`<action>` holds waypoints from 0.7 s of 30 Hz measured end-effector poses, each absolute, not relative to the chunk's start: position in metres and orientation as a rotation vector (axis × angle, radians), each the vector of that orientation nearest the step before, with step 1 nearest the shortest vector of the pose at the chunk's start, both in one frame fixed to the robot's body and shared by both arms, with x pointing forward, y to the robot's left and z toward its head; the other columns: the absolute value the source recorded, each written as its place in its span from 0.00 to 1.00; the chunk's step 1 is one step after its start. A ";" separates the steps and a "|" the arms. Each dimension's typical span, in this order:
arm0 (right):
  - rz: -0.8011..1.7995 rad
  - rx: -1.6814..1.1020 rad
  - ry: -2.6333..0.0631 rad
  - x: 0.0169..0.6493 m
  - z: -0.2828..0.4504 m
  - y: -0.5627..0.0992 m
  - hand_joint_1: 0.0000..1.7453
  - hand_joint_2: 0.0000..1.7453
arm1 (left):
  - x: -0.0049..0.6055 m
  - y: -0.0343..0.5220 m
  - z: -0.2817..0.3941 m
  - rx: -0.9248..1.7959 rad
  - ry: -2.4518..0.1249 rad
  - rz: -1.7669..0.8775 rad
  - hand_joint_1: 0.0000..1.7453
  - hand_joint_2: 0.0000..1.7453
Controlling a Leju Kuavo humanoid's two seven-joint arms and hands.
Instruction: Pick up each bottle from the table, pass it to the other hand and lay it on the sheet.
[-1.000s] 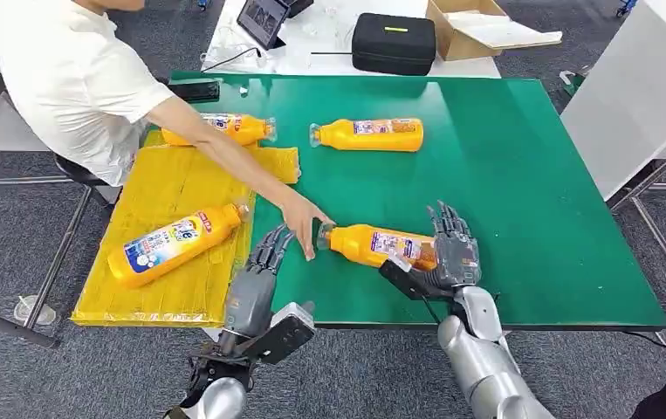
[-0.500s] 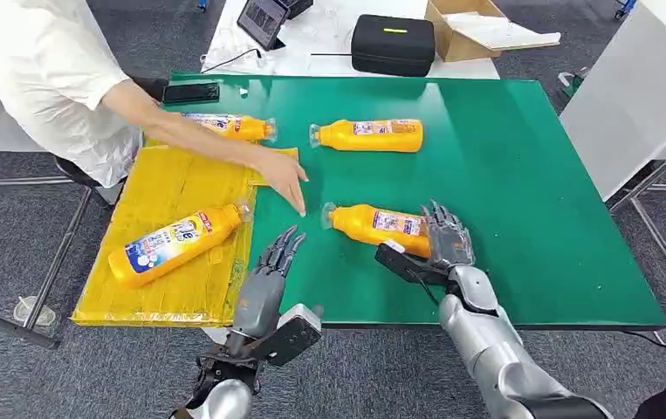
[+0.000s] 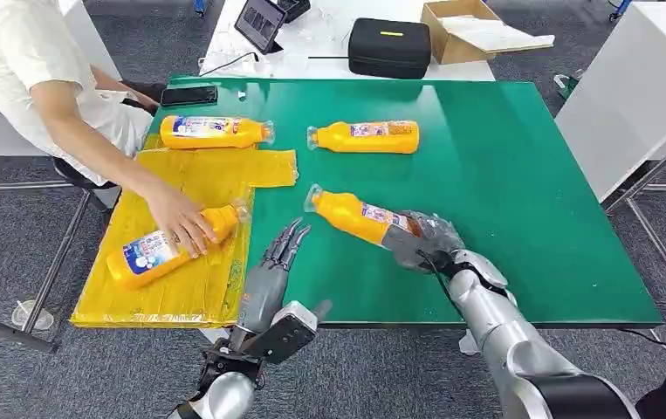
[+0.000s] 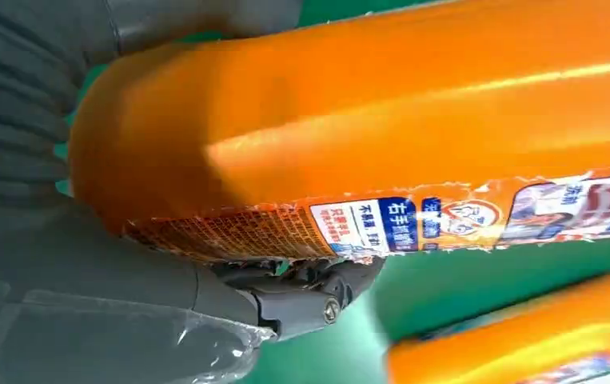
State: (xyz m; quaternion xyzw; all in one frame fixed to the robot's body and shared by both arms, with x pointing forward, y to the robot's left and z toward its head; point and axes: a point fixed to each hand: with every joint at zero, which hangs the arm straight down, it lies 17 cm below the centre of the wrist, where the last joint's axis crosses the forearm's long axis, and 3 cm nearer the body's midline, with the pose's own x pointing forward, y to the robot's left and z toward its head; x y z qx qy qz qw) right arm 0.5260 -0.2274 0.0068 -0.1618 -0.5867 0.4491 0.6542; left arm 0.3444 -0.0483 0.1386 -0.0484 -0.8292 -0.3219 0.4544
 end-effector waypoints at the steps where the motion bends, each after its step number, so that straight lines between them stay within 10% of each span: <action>1: 1.001 -0.329 -1.344 0.524 0.007 -0.224 1.00 1.00 | 0.344 -0.049 0.139 -0.143 -2.042 -0.779 0.00 1.00; 21: 0.576 0.150 -1.757 0.446 0.070 -0.114 1.00 1.00 | 0.372 -0.018 0.128 -0.706 -1.537 0.137 0.00 1.00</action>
